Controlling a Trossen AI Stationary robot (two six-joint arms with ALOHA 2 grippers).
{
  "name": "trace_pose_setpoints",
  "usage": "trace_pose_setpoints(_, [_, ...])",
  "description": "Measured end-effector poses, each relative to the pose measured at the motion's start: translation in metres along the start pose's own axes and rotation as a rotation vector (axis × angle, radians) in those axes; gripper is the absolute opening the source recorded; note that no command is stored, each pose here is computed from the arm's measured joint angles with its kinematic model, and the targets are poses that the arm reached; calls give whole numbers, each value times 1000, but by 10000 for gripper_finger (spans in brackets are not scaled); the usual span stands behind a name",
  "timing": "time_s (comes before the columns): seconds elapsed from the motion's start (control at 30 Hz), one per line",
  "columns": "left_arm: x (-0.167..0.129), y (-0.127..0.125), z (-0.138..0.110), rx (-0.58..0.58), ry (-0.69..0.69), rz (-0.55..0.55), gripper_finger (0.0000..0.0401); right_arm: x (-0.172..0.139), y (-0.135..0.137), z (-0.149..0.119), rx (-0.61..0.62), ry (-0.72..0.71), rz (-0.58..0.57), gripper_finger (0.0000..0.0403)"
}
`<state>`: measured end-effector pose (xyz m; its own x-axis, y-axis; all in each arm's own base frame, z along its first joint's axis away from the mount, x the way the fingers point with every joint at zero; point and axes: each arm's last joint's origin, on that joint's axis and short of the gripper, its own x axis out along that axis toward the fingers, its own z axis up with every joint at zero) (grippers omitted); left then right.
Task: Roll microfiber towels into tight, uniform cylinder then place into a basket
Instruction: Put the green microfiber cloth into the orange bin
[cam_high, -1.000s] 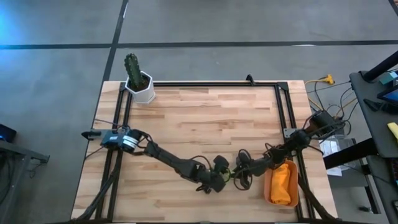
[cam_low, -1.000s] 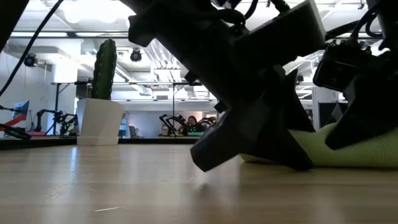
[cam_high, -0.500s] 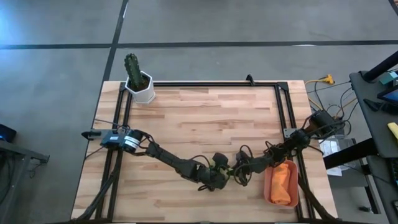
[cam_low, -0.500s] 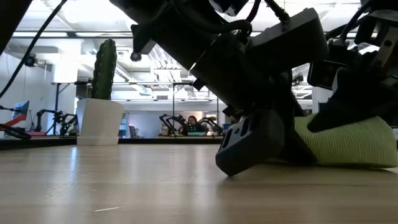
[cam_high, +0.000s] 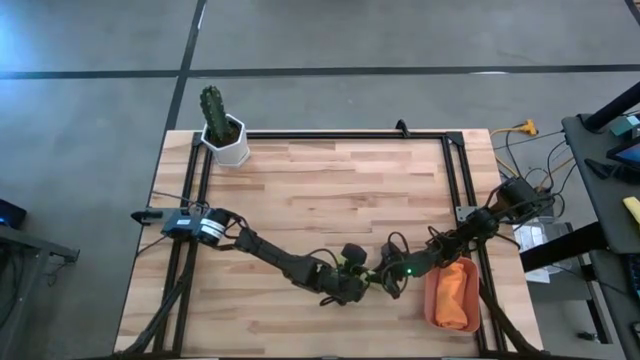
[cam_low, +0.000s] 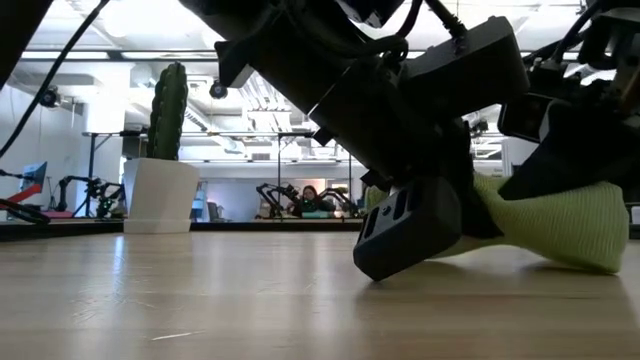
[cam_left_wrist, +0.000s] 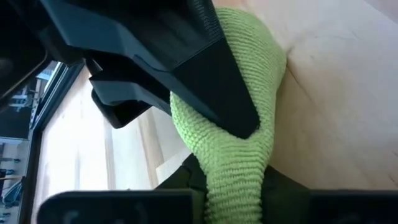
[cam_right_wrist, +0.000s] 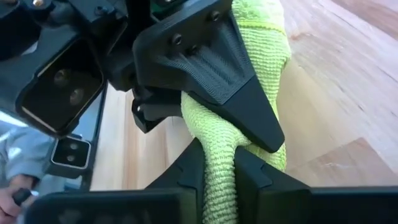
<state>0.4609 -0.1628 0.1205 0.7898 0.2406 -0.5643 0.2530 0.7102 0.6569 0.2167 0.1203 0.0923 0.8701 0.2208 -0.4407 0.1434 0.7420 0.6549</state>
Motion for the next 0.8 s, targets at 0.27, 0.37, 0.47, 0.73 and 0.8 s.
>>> trace_pose_setpoints(0.27, [-6,5,-4,7,52,-56,14,-6,11,-4,-255,22,38,150])
trace_pose_setpoints(0.37, [-6,14,-11,-64,103,-83,13,-9,20,1,-367,44,21,197])
trace_pose_setpoints(0.47, [-2,31,-21,-203,150,-83,12,-10,32,10,-490,102,-80,231])
trace_pose_setpoints(0.73, [13,67,-41,-493,176,-94,12,-2,78,36,-752,186,-474,247])
trace_pose_setpoints(0.8, [16,73,-44,-547,173,-103,12,4,85,36,-821,199,-530,245])
